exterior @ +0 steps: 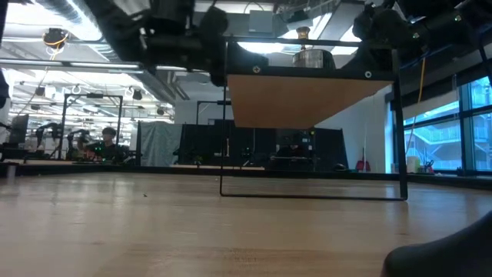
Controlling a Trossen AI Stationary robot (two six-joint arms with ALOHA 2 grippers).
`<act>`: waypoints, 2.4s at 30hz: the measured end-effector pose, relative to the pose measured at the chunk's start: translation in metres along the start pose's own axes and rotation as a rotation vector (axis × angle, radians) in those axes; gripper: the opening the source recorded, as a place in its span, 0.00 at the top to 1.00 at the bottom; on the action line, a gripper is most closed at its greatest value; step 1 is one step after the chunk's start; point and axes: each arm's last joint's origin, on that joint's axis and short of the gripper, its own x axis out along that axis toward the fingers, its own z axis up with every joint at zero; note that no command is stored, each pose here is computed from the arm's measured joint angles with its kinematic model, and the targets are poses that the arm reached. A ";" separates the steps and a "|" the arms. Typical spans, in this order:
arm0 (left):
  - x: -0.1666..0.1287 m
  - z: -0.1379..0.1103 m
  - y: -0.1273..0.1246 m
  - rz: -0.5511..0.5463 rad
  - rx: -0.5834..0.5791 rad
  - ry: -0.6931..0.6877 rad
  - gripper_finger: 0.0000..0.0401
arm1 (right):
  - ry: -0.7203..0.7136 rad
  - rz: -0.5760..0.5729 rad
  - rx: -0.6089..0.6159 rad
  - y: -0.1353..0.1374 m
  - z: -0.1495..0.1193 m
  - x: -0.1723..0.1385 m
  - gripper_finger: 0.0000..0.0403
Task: Pick & Place candle stick holders
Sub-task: Put the brown scented candle on the shelf
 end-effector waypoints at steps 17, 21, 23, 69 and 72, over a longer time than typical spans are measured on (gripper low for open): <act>0.033 -0.006 0.010 -0.042 -0.021 0.025 1.00 | 0.011 -0.001 -0.005 0.000 -0.001 0.000 1.00; 0.033 -0.005 0.011 -0.040 -0.014 0.013 1.00 | -0.009 0.003 -0.002 0.000 0.001 0.000 1.00; 0.033 -0.004 0.012 -0.038 -0.015 0.013 1.00 | -0.013 0.003 -0.001 0.000 0.001 0.000 1.00; 0.039 0.007 0.020 -0.048 -0.012 0.035 1.00 | -0.042 0.007 0.035 0.004 -0.001 0.021 1.00; 0.041 0.003 0.019 -0.062 -0.022 0.041 1.00 | -0.056 0.009 0.037 0.004 0.000 0.021 1.00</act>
